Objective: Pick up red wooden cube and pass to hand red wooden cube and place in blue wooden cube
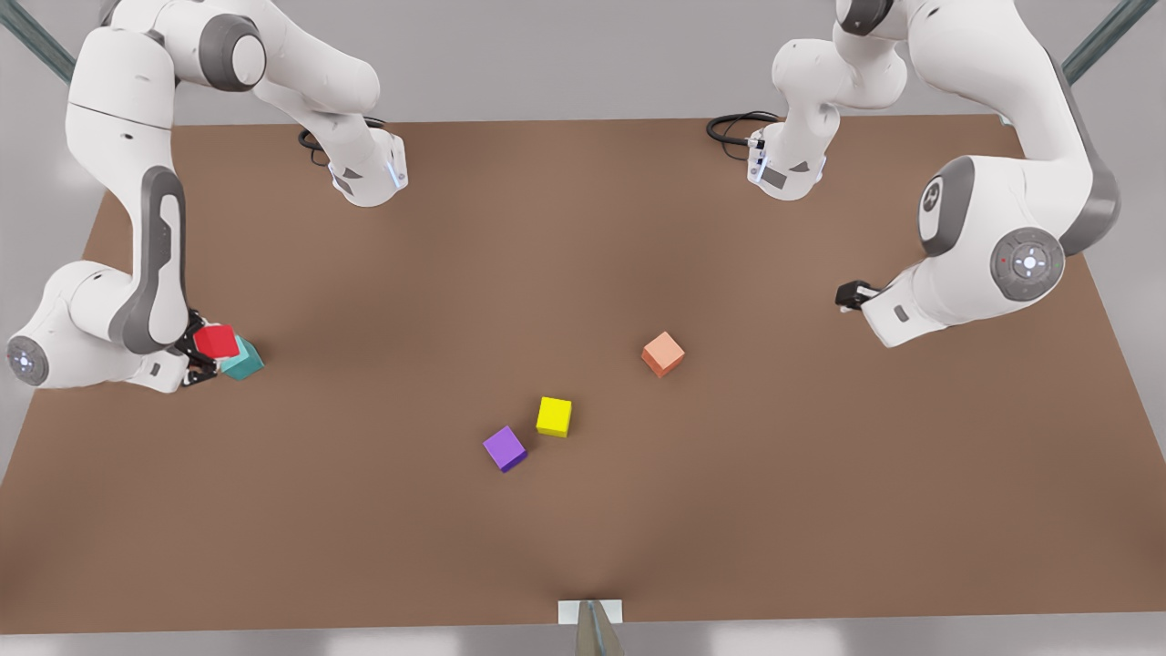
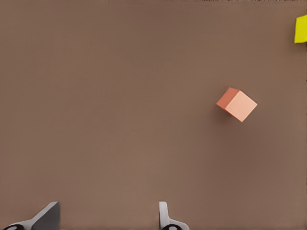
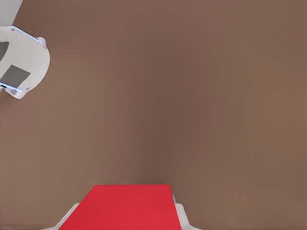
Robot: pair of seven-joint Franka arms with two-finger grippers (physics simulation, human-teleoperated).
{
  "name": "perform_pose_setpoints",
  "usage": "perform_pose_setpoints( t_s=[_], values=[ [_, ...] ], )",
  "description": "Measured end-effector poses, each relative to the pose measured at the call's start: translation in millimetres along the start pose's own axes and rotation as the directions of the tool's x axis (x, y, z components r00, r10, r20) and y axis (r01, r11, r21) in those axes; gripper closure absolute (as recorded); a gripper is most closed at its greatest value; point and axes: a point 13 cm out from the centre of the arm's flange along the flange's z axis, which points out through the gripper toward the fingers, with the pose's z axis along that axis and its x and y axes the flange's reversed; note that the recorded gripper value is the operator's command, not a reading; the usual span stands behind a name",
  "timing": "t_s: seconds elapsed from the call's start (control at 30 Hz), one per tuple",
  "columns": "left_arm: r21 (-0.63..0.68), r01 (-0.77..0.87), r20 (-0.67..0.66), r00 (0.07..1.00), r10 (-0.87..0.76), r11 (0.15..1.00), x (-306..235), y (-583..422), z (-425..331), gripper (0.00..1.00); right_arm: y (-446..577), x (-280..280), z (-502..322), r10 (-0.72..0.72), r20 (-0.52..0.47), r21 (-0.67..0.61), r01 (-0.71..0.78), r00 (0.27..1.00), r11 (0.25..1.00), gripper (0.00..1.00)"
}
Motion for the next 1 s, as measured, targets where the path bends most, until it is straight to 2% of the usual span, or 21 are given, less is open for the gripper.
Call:
perform_pose_setpoints(
  t_s=[0.37,0.67,0.7,0.73,1.0],
  values=[
    [0.018,0.034,-0.020,0.999,-0.034,0.999,-7,2,14,0.00,-9,45,41,-0.040,-0.090,0.121,0.051,0.995,0.991,0.44],
    [0.019,0.049,-0.033,0.998,-0.048,0.999,-11,3,21,0.00,-2,51,68,-0.049,-0.084,0.154,0.061,0.995,0.986,0.44],
    [0.019,0.050,-0.033,0.998,-0.049,0.999,-11,3,22,0.00,-2,52,69,-0.051,-0.086,0.158,0.064,0.995,0.985,0.10],
    [0.019,0.051,-0.034,0.998,-0.050,0.999,-11,3,22,0.00,-3,52,69,-0.053,-0.086,0.163,0.067,0.995,0.984,0.00],
    [0.020,0.058,-0.040,0.998,-0.057,0.998,-12,4,25,0.00,-7,50,73,-0.070,-0.081,0.181,0.084,0.994,0.980,0.00]
  ],
)
